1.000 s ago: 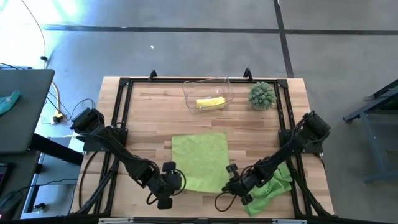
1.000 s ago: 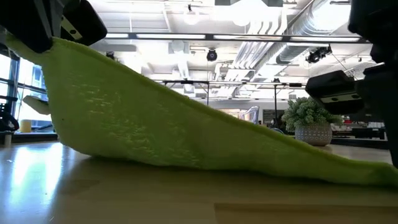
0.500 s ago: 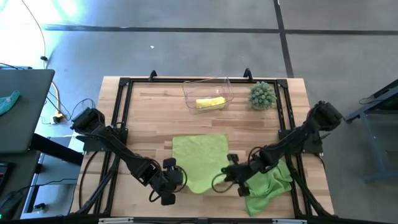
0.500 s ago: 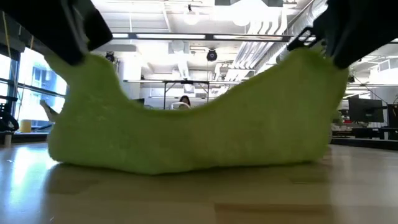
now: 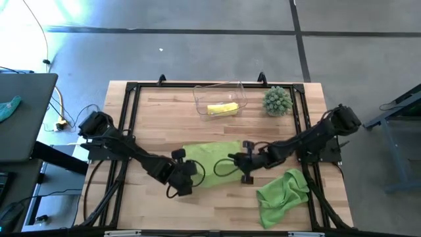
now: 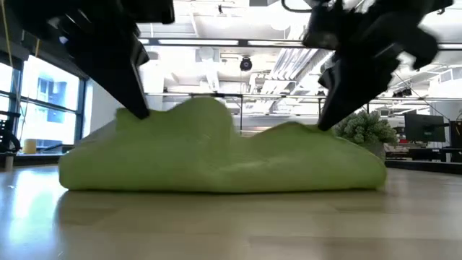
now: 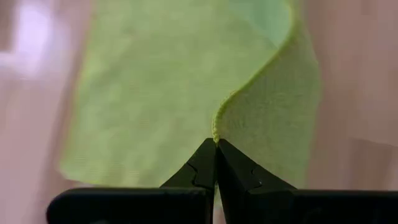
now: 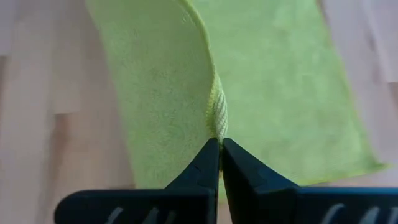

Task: Roll microfiber towels into tight, uniform cylinder then place into a basket
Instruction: Fold the light green microfiber towel

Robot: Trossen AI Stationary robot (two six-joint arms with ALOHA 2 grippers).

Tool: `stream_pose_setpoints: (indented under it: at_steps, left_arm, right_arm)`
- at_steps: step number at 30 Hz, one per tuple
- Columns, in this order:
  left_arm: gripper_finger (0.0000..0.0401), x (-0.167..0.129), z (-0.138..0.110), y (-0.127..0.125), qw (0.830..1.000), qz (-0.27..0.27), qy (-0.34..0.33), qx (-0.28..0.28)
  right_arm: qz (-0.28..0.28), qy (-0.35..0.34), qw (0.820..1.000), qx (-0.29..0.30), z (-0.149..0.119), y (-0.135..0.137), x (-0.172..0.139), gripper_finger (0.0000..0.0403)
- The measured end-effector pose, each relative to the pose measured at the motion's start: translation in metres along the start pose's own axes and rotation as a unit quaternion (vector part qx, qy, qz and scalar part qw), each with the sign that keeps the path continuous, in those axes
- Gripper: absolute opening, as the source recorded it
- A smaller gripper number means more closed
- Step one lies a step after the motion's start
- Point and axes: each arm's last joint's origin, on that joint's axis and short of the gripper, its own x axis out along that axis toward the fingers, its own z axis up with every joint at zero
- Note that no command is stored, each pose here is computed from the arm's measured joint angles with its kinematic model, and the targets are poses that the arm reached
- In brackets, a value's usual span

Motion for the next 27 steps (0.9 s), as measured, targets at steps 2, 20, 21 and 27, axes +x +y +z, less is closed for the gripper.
stream_pose_setpoints:
  at_steps: [2,20,21,27]
  left_arm:
    - [0.0000,0.003,0.002,0.008,1.000,0.027,0.003,-0.002]
    - [0.0000,0.025,0.021,0.067,0.992,0.116,0.053,-0.003]
    - [0.0000,0.026,0.022,0.069,0.992,0.118,0.054,-0.002]
    - [0.0000,0.030,0.025,0.080,0.990,0.126,0.059,-0.014]
  right_arm:
    - [-0.011,0.004,1.000,0.005,0.002,-0.009,0.002,0.0001]
    - [-0.075,0.019,0.995,0.066,0.013,-0.073,0.013,0.0001]
    - [-0.076,0.020,0.994,0.071,0.013,-0.074,0.013,0.0001]
    - [-0.072,0.026,0.994,0.083,0.013,-0.081,0.014,0.0001]
